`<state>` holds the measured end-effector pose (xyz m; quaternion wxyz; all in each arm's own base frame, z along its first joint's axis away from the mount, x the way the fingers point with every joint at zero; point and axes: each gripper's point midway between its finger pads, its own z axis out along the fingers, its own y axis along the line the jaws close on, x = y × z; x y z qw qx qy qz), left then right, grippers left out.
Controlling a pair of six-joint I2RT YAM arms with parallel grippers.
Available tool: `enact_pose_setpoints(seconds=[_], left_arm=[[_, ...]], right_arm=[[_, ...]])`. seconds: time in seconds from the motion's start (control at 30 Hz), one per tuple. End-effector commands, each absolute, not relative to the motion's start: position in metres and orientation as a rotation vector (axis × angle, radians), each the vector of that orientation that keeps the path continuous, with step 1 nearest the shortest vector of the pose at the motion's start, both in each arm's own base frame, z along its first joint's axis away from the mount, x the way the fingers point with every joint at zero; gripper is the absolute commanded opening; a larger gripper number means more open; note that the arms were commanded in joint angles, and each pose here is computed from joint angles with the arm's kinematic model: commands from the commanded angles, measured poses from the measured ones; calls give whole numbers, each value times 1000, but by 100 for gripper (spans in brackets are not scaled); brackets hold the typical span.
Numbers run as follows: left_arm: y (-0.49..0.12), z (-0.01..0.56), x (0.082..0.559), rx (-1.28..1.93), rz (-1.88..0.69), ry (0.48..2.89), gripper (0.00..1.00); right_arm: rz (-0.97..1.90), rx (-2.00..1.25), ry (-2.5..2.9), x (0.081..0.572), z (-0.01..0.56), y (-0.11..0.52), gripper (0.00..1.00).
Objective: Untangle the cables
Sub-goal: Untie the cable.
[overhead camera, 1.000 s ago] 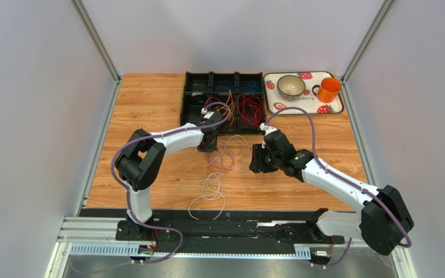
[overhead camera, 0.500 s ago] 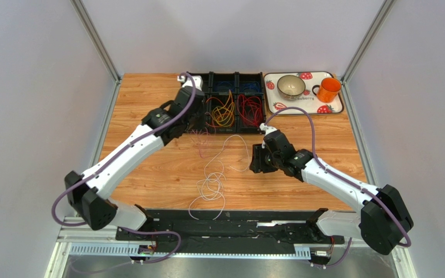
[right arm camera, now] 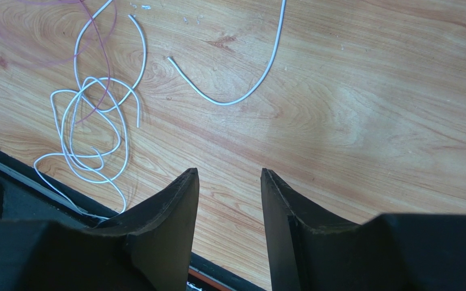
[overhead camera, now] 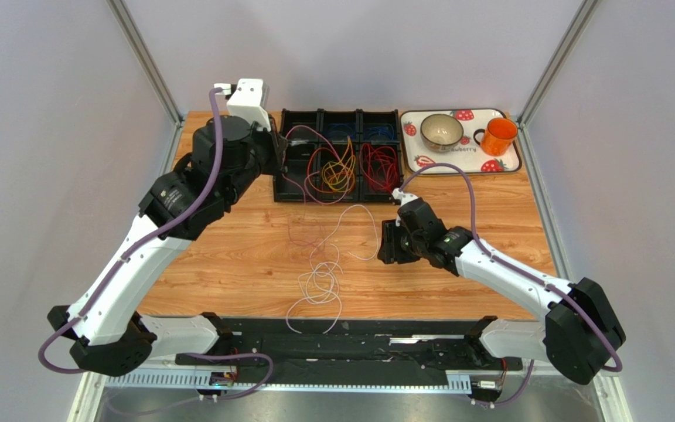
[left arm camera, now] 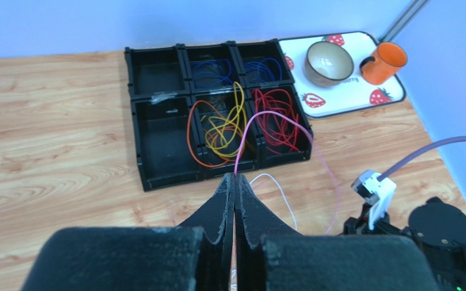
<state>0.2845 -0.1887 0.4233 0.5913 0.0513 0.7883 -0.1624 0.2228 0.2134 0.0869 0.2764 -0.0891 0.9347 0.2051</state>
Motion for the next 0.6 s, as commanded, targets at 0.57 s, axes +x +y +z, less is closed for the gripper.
enact_pose_setpoints(seconds=[0.57], left_arm=[[-181, 242, 300, 89, -68, 2233, 0]], right_arm=[[567, -232, 2454, 225, 100, 215, 46]])
